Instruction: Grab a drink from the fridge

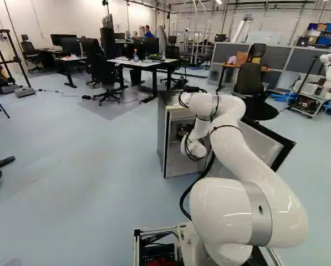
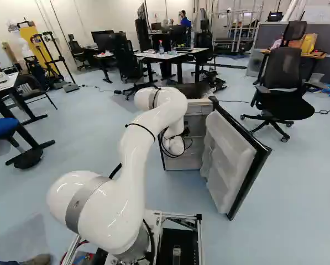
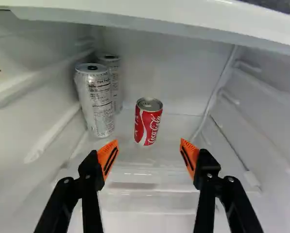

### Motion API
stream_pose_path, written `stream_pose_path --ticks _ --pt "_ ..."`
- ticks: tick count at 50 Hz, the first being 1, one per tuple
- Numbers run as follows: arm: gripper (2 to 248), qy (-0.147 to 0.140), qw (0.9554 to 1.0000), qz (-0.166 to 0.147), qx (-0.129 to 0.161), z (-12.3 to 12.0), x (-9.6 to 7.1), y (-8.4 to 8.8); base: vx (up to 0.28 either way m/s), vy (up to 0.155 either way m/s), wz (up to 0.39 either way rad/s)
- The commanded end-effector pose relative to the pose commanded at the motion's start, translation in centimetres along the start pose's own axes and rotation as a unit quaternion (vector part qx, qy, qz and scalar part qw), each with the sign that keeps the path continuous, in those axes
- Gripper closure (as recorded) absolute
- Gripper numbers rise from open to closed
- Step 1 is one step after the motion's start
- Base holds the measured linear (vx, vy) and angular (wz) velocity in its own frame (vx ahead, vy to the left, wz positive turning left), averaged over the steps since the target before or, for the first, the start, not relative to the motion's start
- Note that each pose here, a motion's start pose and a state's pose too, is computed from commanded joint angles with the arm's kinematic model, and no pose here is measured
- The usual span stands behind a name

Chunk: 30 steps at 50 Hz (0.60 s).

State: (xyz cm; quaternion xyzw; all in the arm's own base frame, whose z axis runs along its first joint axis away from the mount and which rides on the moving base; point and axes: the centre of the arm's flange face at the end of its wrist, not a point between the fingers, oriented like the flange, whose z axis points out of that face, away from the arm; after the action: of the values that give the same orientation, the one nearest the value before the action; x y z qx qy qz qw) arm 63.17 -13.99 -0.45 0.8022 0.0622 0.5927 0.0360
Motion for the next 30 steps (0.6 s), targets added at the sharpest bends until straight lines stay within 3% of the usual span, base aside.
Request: stream_pose_path --ticks 30 --pt "65 0.028 0.9995 -0.003 -0.012 3.5 0.0 -0.8 0.000 0.000 0.000"
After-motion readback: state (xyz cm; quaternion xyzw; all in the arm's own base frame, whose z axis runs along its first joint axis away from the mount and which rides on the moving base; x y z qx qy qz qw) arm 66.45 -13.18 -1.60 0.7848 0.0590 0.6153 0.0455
